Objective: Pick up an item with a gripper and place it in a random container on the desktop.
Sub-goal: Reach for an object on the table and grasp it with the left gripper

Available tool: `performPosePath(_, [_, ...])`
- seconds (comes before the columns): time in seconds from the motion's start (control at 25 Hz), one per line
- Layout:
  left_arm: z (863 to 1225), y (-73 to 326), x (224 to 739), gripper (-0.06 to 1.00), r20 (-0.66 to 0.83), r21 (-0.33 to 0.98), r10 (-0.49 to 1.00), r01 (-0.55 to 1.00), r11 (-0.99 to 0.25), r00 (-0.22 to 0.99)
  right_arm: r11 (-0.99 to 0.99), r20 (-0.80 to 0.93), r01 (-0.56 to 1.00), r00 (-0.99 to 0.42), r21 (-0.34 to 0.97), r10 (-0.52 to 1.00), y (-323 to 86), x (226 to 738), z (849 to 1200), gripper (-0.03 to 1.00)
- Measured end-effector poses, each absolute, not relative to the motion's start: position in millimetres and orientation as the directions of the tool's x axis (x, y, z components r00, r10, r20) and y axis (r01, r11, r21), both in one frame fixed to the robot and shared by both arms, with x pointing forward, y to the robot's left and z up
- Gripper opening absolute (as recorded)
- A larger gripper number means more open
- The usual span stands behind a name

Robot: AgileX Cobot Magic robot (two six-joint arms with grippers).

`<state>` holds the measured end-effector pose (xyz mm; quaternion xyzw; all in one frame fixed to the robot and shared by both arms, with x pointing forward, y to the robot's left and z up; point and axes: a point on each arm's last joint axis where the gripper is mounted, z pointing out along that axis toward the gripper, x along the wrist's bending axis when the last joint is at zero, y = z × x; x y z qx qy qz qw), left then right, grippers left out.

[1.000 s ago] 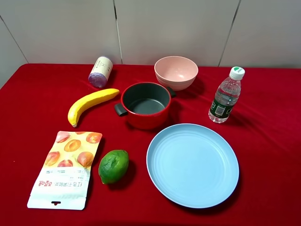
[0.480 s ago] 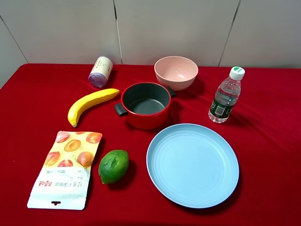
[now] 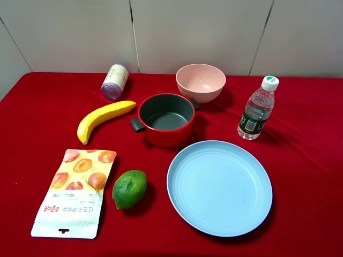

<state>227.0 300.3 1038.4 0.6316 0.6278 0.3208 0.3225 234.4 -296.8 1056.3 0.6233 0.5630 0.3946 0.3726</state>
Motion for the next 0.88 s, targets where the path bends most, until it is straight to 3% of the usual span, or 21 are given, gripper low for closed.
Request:
performPosePath(0.4, [1041.7, 300.1, 227.5, 0.97, -0.001, 0.825, 1.000, 0.566, -0.003, 0.007, -0.088, 0.072, 0.408, 0.055, 0.909, 0.996, -296.8, 234.4, 1056.3, 0.69])
performPosePath(0.88, [1084.9, 299.6, 264.4, 0.96, 0.042, 0.736, 0.997, 0.673, -0.072, 0.060, -0.088, 0.072, 0.408, 0.055, 0.909, 0.996, -296.8, 234.4, 1056.3, 0.69])
